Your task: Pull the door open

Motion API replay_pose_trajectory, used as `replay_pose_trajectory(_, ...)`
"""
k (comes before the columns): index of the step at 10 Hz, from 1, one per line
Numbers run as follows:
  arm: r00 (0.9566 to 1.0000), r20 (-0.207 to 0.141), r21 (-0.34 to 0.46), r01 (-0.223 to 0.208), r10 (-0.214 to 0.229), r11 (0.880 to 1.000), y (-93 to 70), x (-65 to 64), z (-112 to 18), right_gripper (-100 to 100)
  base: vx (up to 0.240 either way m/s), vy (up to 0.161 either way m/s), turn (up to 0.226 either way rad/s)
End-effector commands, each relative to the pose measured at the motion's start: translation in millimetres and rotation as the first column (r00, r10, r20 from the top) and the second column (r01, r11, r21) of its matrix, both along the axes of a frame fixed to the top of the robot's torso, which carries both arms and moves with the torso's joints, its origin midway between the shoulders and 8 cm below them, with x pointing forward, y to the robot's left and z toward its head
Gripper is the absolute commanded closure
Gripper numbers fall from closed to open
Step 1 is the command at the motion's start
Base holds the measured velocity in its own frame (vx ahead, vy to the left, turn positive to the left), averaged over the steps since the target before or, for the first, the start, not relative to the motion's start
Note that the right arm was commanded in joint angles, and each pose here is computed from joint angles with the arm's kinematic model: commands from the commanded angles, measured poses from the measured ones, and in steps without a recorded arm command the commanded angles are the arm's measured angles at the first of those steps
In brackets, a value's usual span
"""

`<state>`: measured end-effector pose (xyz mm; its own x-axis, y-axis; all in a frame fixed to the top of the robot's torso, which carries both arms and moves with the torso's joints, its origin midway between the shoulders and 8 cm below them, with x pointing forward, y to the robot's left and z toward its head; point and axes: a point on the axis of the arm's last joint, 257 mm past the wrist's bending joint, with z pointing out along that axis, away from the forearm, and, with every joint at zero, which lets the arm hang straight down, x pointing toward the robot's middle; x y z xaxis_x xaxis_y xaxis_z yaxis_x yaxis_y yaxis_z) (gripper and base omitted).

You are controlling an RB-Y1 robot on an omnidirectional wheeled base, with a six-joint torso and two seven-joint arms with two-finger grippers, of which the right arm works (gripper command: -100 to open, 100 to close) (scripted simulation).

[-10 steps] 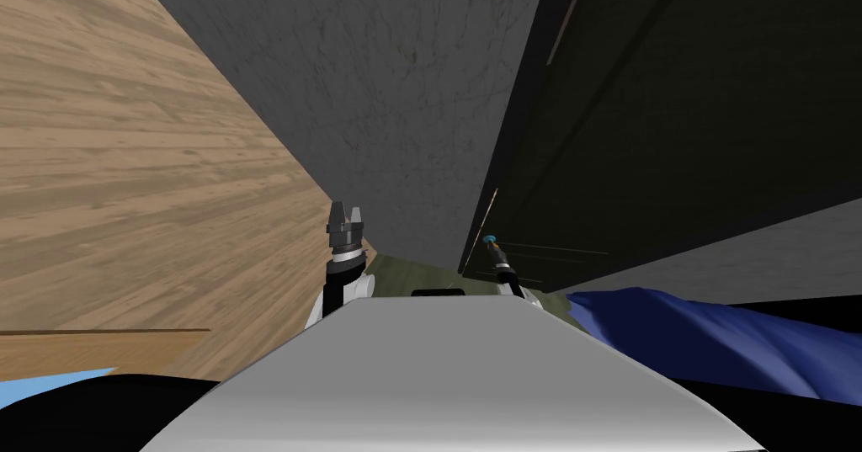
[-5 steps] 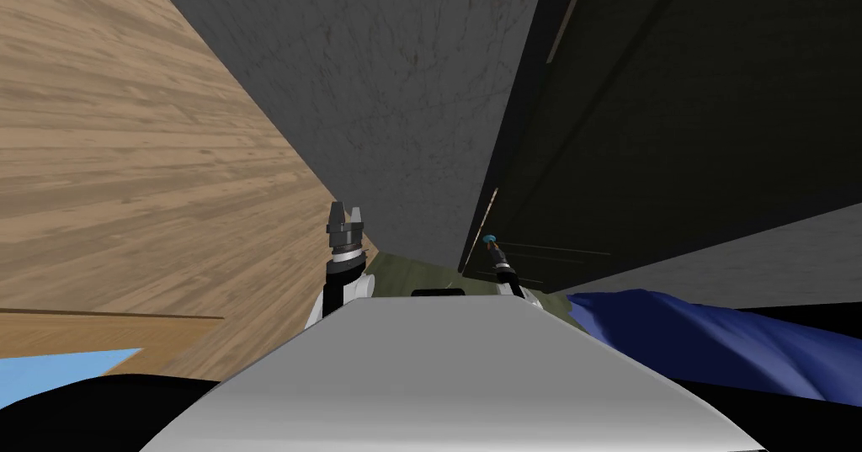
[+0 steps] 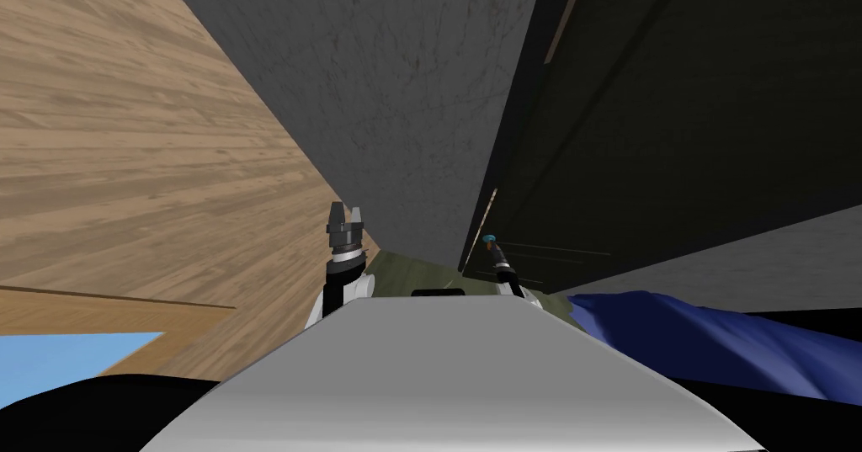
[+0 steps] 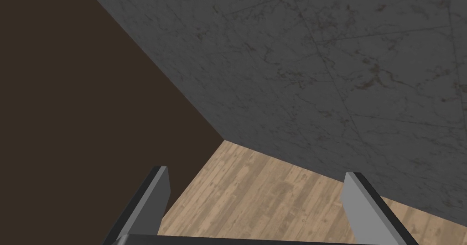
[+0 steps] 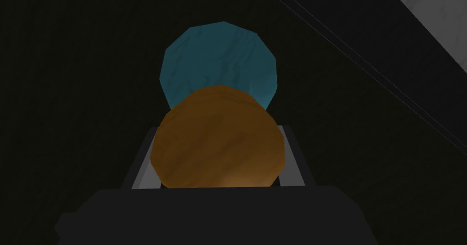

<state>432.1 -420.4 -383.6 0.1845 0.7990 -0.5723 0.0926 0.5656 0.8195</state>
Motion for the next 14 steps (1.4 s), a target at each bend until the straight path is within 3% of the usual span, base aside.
replay_pose_trajectory(1,0.9999,0.007,0.037,-0.008,0.008,0.999,7.0,1.3,-1.2,100,-0.028,-0.014,0.027)
replay_pose_trajectory(7,0.9992,0.04,0.179,-0.006,-0.001,0.984,6.1,2.5,-0.4,100,-0.033,-0.014,0.037)
replay_pose_trajectory(11,0.9975,0.07,0.308,-0.008,-0.014,0.951,5.2,3.6,0.2,100,-0.049,-0.02,0.05)
replay_pose_trajectory(12,0.9973,0.072,0.319,-0.009,-0.014,0.948,5.2,3.6,0.2,100,-0.035,-0.003,0.024)
replay_pose_trajectory(13,0.9965,0.081,0.36,-0.011,-0.02,0.933,5.0,3.9,0.4,100,-0.033,-0.004,0.034)
replay_pose_trajectory(14,0.9964,0.082,0.364,-0.011,-0.02,0.931,5.0,3.9,0.4,100,-0.029,-0.011,0.02)
